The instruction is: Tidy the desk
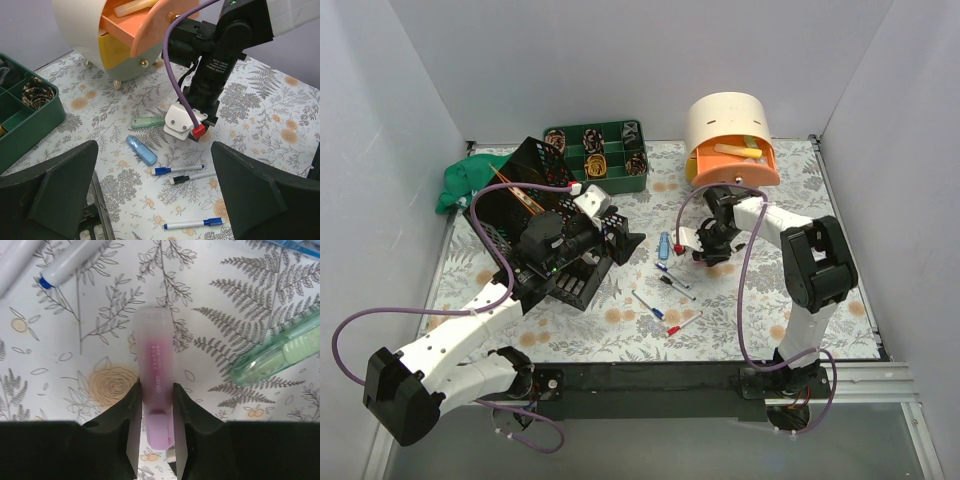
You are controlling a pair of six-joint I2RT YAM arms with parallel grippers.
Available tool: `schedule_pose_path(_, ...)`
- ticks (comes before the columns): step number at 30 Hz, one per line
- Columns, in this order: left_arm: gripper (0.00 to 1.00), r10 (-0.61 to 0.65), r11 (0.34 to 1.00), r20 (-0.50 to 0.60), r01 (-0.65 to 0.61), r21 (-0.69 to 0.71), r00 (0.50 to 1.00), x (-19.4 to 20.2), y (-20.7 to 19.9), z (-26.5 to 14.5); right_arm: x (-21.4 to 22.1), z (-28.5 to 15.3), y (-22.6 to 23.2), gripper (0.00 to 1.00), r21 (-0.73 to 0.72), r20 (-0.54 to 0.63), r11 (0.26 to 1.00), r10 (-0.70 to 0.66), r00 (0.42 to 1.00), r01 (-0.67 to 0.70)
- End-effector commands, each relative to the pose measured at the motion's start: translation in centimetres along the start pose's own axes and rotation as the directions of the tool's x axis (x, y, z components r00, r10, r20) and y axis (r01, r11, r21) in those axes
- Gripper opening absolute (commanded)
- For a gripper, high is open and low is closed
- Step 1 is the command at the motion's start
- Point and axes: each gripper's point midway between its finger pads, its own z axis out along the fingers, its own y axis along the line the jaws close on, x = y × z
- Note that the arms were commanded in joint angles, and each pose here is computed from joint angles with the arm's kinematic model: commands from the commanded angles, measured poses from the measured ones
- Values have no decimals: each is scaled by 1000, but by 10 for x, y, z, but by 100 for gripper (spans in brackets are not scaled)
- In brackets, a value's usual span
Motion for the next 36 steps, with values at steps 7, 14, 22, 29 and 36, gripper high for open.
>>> schedule_pose_path(7,98,23,1000,39,-23,6,999,-17,-3,-4,-65,-75,8,11,177,219,972,117,969,-157)
schedule_pose_path(14,98,19,1000,30,-20,7,999,-14,-2,-2,-104,-176,-12,8,427,290,893,16,957,-144)
schedule_pose_path(22,98,21,1000,26,-21,1,999,-13,-1,-2,-103,-290,-61,9,709,253,680,5,968,-188)
schedule_pose_path(29,98,27,1000,32,-27,-4,999,-15,0,-3,-75,-331,-98,11,767,278,592,42,960,-248)
schedule_pose_path(36,98,32,999,30,-31,-4,999,-15,0,-3,-49,-335,-124,13,767,294,575,76,953,-283)
